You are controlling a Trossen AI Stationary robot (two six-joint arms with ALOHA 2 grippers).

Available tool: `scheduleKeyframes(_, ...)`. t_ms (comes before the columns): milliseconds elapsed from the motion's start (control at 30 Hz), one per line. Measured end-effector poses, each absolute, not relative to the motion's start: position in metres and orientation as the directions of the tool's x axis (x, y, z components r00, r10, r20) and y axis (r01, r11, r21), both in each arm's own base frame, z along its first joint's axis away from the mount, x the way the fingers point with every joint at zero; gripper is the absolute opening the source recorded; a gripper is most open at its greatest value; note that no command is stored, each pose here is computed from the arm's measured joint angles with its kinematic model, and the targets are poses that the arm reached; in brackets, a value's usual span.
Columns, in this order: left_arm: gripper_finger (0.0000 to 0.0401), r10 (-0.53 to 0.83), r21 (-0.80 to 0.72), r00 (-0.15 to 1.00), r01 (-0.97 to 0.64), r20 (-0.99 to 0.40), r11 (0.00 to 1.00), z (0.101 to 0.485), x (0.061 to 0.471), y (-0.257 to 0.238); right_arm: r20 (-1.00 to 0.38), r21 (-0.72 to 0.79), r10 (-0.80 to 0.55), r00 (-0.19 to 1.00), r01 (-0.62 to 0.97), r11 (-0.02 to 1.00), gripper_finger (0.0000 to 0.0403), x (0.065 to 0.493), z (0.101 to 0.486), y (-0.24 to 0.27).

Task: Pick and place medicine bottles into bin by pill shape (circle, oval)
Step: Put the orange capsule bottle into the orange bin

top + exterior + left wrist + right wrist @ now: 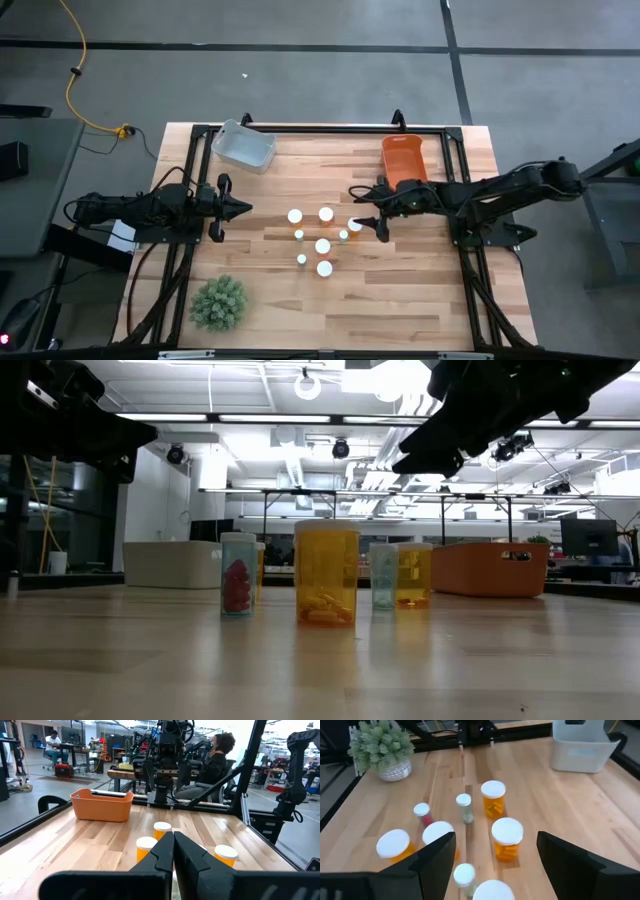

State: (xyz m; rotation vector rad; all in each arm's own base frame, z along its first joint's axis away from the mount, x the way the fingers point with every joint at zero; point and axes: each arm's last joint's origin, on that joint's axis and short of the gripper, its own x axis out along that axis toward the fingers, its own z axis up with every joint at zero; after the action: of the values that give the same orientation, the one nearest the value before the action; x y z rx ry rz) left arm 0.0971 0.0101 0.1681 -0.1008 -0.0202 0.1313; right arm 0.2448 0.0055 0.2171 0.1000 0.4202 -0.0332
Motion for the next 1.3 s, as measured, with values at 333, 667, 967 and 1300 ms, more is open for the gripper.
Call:
scheduleKeyframes(333, 0.0001, 0.132, -0.102, 0.991, -0.130, 0.014, 0.986, 0.168, 0.097, 0.010, -0.405, 0.134, 0.045, 0.913, 0.010, 0.991, 0.0273, 0.245, 0.217, 0.007)
scheduleKeyframes(667, 0.0001, 0.132, -0.102, 0.991, -0.130, 0.014, 0.986, 0.168, 0.097, 0.010, -0.406, 0.163, 0.091, 0.909, -0.026, 0.986, 0.0273, 0.245, 0.217, 0.009)
scheduleKeyframes(967, 0.0001, 0.132, -0.102, 0.991, -0.130, 0.014, 0.986, 0.168, 0.097, 0.010, -0.406, 0.174, 0.150, 0.901, -0.085, 0.981, 0.0273, 0.245, 0.217, 0.020)
scheduleKeyframes(1300, 0.0001, 0.132, -0.102, 0.991, -0.129, 0.014, 0.986, 0.168, 0.097, 0.010, -0.471, 0.127, 0.153, 0.869, -0.104, 0.986, 0.0273, 0.261, 0.190, 0.031)
